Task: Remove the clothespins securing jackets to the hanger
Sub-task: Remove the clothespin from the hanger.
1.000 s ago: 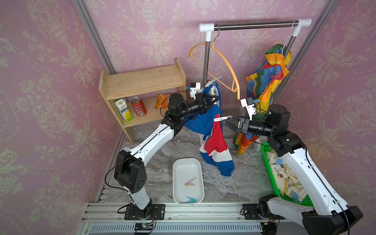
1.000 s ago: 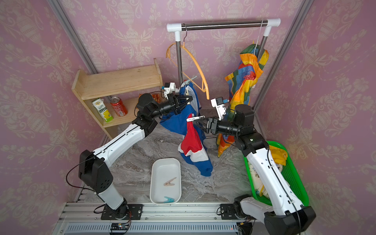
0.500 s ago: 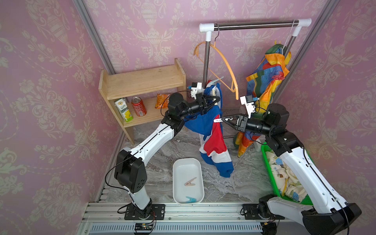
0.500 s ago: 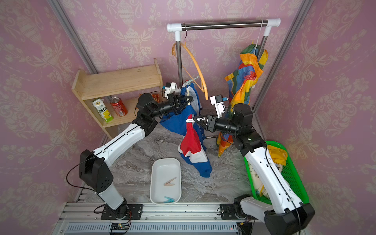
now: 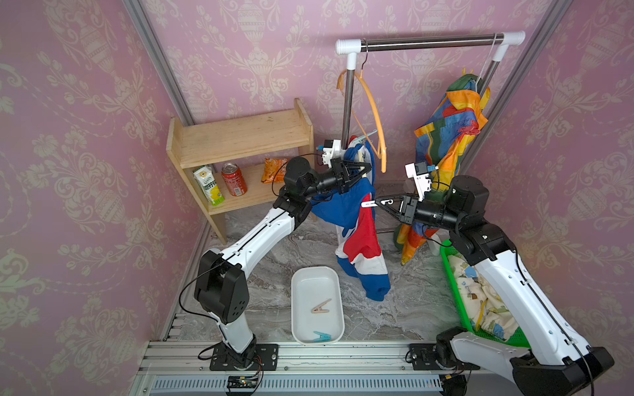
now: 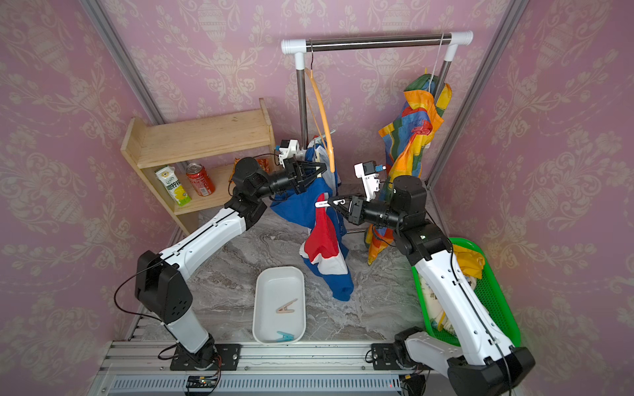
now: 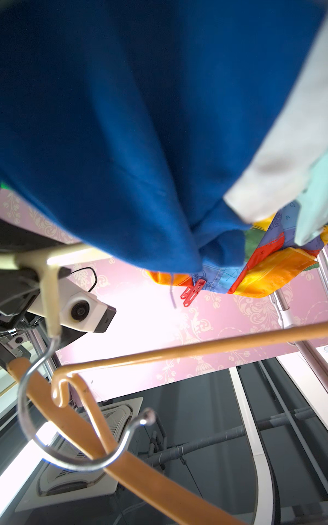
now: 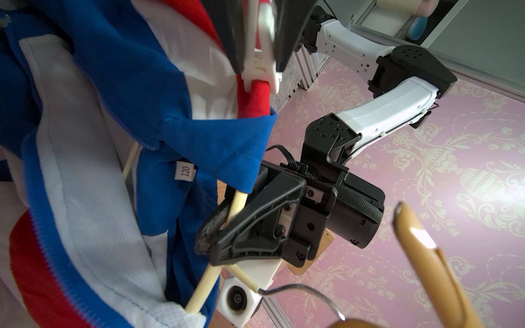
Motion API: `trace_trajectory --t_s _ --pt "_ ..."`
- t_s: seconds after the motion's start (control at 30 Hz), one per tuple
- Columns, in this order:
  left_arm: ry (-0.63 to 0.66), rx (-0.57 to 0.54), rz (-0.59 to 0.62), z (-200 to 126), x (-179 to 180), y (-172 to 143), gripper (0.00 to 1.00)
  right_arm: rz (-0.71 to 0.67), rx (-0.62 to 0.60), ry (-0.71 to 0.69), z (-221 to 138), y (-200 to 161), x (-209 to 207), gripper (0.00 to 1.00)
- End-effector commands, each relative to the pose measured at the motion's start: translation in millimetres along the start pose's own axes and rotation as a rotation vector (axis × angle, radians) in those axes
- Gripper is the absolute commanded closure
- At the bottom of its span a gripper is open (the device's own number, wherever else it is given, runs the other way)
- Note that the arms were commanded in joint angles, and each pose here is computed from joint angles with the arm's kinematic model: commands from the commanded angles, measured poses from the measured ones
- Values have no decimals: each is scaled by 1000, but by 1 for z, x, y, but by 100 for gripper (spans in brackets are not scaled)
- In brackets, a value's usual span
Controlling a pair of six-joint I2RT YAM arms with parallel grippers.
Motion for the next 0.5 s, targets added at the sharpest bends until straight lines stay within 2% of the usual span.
trace_trajectory --t_s 0.0,0.1,0.23,0.33,0.47 --pt "-108 -17 150 -3 -46 9 100 -69 -81 -49 -25 8 17 90" --pt "-96 -11 162 -2 -45 9 100 -84 -117 -69 -42 11 24 90" --pt "-80 -11 174 -2 -42 11 100 -104 -88 -104 -61 -1 35 90" --pt "-59 -8 184 2 -38 15 100 -77 20 -38 -56 -17 47 90" --pt "-43 0 189 10 -31 22 100 -162 232 -53 -20 -64 61 90"
Point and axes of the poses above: each gripper's point midway between its finger pads, its own z axis out along the fingers, its own x axis along the line the jaws close on, y = z × x, the point moved 8 cm from there along -z, back along the fingers, and after that the axes turned 11 degrees about z, right-handed, at the moved point
